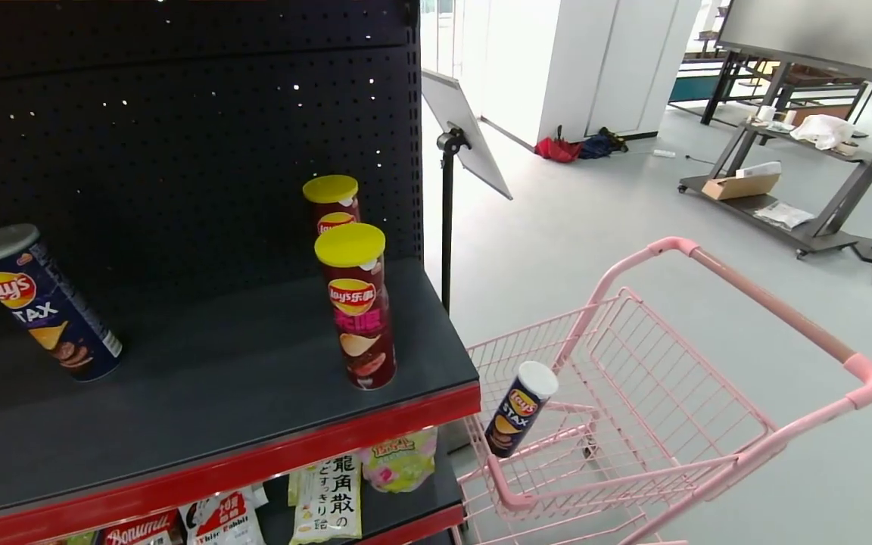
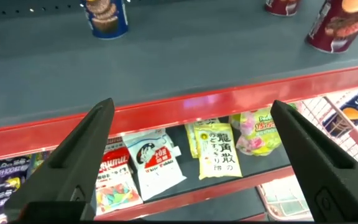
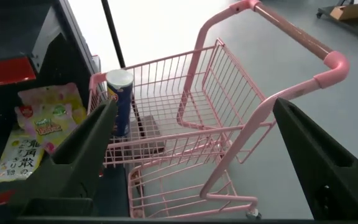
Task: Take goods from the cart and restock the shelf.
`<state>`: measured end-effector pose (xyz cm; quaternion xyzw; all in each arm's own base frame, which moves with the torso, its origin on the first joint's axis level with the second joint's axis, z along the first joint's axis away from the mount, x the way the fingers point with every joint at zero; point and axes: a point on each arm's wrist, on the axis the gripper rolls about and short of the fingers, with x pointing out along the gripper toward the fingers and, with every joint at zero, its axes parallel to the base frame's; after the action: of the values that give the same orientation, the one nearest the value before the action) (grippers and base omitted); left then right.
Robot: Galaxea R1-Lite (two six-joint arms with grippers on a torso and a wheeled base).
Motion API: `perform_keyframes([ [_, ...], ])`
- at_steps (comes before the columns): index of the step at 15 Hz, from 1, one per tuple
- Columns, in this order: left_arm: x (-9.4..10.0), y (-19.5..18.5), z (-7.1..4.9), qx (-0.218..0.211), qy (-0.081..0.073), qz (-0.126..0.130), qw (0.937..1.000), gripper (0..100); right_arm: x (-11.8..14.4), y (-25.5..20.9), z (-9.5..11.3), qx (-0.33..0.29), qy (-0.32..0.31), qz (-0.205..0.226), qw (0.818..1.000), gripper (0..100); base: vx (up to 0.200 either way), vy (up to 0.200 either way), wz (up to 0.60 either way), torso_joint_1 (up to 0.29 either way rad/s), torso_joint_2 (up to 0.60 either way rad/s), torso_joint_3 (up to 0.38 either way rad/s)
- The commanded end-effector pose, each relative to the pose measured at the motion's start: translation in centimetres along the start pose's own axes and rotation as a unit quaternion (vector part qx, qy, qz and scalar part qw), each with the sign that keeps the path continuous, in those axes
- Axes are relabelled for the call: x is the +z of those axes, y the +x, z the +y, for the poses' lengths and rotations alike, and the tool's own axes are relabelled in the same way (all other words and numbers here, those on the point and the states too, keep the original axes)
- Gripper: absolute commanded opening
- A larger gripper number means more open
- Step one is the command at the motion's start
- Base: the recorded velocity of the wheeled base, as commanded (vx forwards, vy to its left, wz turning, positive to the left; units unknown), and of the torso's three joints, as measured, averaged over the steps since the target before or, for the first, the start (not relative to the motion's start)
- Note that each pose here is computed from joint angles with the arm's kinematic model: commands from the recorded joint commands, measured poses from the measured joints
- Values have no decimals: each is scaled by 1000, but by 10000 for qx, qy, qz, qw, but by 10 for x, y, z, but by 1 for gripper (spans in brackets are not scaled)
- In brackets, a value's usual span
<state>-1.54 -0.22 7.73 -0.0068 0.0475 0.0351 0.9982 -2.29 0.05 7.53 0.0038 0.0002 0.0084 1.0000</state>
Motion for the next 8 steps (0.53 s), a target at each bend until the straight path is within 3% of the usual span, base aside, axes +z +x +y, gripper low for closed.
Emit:
perform_keyframes([
  [1,0,0,0,3,-2,6,10000,100,0,0,0,0,0,6,10000,100,0,0,0,-134,330,183],
  [8,0,0,0,3,-2,6,10000,100,0,0,0,-7,0,5,10000,100,0,0,0,-144,342,196],
])
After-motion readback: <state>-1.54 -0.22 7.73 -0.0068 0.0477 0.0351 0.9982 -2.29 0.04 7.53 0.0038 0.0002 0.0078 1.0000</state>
